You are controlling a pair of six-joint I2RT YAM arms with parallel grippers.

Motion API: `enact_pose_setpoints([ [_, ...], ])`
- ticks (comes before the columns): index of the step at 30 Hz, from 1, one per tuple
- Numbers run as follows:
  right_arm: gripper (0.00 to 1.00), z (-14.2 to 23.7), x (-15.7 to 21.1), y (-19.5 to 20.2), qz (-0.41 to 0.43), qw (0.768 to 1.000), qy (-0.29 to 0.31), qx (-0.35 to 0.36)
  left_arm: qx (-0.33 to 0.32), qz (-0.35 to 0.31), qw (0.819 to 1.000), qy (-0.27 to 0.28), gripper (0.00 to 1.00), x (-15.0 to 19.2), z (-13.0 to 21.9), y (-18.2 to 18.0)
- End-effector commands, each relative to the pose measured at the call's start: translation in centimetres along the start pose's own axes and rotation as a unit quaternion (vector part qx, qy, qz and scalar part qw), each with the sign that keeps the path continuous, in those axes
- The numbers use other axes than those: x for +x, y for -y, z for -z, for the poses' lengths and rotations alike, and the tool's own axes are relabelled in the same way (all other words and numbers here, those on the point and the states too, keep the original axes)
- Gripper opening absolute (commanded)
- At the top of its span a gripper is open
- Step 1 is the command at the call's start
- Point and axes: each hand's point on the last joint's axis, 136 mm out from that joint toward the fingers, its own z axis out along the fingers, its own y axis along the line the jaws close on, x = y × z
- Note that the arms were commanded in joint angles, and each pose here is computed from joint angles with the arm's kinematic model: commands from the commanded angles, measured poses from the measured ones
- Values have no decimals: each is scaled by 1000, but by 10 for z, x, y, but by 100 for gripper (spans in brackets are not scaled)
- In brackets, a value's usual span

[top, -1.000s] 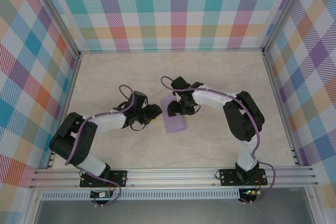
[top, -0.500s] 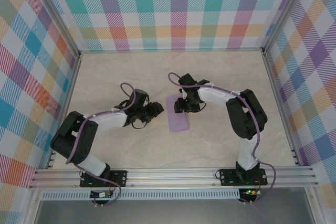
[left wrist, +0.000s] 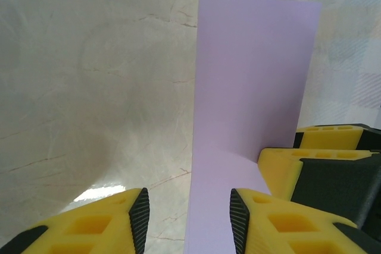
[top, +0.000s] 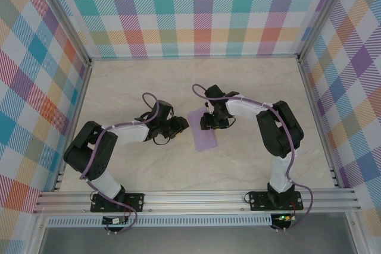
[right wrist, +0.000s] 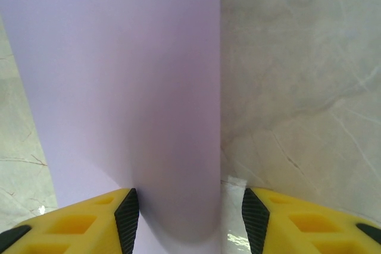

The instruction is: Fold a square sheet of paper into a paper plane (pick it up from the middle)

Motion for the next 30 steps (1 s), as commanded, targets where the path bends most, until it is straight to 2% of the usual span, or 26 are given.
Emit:
enact_pose_setpoints([
  [1,53,-18,18,16,-24,999,-37,16,18,-27,999,12,41,-4,-1,20],
  [11,55,-26,22,24,-79,996,-50,5,21,-49,997,52,42,-18,-2,24],
  [16,57,-31,26,34,-94,994,-60,22,15,-57,996,60,43,-24,-4,26],
  [30,57,-42,37,47,-67,994,-78,44,25,-70,995,59,43,-29,-14,33],
])
